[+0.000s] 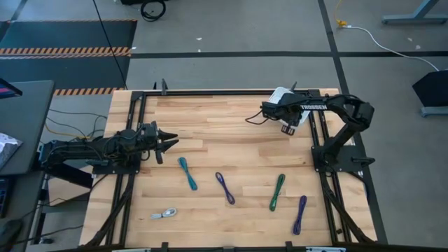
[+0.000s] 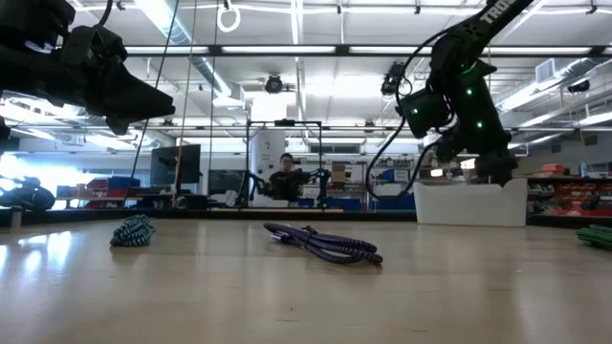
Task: Pick and place USB-C Cables
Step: Put the pink charger cable into the white bin, then put the green charger cable into the white bin
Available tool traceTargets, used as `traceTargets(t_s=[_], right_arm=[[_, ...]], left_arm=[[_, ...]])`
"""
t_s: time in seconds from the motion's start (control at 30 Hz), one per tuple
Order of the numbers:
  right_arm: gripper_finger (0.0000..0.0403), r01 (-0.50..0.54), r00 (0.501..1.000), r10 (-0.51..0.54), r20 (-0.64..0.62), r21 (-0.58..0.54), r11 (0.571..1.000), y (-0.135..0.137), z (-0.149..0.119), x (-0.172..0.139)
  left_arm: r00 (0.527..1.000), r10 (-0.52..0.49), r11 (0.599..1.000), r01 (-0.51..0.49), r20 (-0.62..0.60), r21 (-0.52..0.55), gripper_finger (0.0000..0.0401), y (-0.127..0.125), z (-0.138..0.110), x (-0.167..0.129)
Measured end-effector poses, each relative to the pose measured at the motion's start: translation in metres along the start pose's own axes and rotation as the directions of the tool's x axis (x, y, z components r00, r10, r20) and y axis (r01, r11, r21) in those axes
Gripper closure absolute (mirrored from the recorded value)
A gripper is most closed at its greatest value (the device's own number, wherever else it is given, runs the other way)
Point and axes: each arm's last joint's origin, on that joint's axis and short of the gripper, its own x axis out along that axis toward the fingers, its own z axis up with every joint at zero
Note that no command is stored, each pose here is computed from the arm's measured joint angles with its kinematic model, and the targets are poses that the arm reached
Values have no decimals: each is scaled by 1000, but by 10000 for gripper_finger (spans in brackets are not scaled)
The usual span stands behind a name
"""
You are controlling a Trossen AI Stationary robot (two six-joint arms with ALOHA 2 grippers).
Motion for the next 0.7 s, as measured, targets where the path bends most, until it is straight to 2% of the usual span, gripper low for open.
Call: traceTargets(t_s=[0.2,0.27,0.33,0.43,0.47,0.53,0.63,0.7], right_arm=[[209,108,990,-112,83,51,993,-2,-6,-13],[200,110,985,-119,125,72,991,-2,-11,-22],[196,61,982,-77,170,99,993,-1,-15,-32],[196,-128,966,88,242,155,980,-2,-21,-52],[197,-208,952,157,263,183,961,-1,-23,-59],[199,-367,911,287,296,267,891,0,-28,-71],[202,-560,828,474,299,398,727,8,-38,-84],[203,-626,777,561,284,438,645,16,-43,-91]], left_arm=[[1000,0,1000,0,0,0,275,0,0,0],[1000,0,1000,0,0,0,275,0,0,0],[1000,0,1000,0,0,0,275,0,0,0],[1000,0,1000,0,1,0,275,0,0,0],[1000,0,1000,0,2,0,275,0,0,0],[1000,-2,1000,2,11,-2,275,0,1,0],[999,-8,1000,8,37,-7,275,-1,4,0],[998,-14,1000,15,65,-12,275,-1,6,0]])
